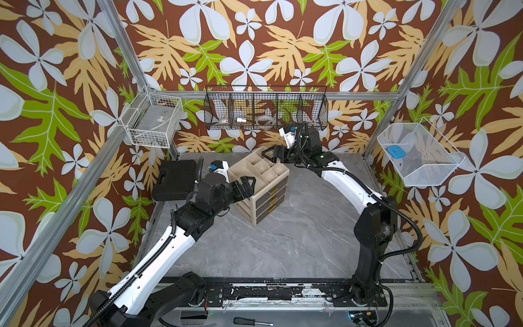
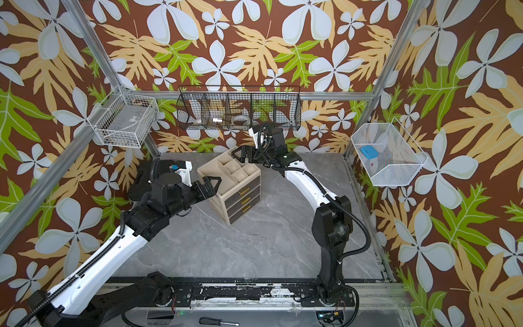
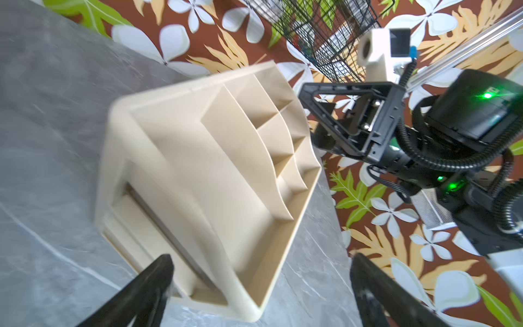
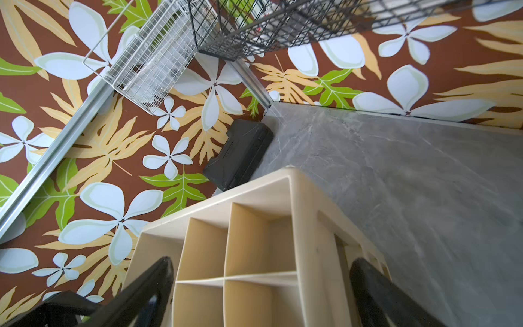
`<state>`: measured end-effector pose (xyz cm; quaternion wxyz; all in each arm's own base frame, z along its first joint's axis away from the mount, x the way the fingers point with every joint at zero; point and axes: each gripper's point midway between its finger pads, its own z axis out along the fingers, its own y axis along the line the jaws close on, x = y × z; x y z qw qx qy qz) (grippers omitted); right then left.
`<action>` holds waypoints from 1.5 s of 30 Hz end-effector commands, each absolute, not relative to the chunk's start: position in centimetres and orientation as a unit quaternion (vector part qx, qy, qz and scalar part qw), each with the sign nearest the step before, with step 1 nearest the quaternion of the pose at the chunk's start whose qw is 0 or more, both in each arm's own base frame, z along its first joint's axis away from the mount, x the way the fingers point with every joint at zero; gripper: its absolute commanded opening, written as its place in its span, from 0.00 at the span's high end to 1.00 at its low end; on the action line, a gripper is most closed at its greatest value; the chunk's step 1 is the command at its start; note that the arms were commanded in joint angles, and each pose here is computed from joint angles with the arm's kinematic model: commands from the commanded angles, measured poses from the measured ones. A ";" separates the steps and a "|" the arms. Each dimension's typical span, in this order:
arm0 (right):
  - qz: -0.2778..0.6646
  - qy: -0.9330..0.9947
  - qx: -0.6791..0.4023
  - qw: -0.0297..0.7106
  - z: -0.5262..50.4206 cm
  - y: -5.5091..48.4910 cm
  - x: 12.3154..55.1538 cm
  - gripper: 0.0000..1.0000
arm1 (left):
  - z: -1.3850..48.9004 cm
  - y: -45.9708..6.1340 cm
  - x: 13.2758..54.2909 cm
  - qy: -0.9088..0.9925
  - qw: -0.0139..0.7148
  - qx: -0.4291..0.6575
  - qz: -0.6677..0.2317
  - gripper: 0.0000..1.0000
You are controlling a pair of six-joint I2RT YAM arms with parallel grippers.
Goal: Take the mice out of the drawer
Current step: Adjust the storage box at the center of the board.
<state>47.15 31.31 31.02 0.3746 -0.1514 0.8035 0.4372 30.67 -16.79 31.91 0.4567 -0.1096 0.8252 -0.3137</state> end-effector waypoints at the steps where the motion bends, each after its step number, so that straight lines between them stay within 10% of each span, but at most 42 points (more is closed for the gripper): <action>1: 0.436 0.799 -0.124 0.395 32.5 28.5 47.1 0.00 | 32.0 -14.3 30.6 0.837 0.481 -0.106 -0.238 0.01; 18: 0.479 0.798 0.023 0.365 29.8 21.6 38.7 0.03 | 37.8 -11.2 37.4 0.860 0.507 0.005 -0.048 0.17; 28: 0.535 0.775 0.055 0.333 26.1 26.2 34.8 0.23 | 33.5 -15.0 42.5 0.893 0.440 0.082 -0.049 0.28; 45: 0.568 0.753 0.085 0.323 23.5 26.2 32.9 0.27 | 28.2 -16.0 43.2 0.924 0.362 0.121 -0.033 0.57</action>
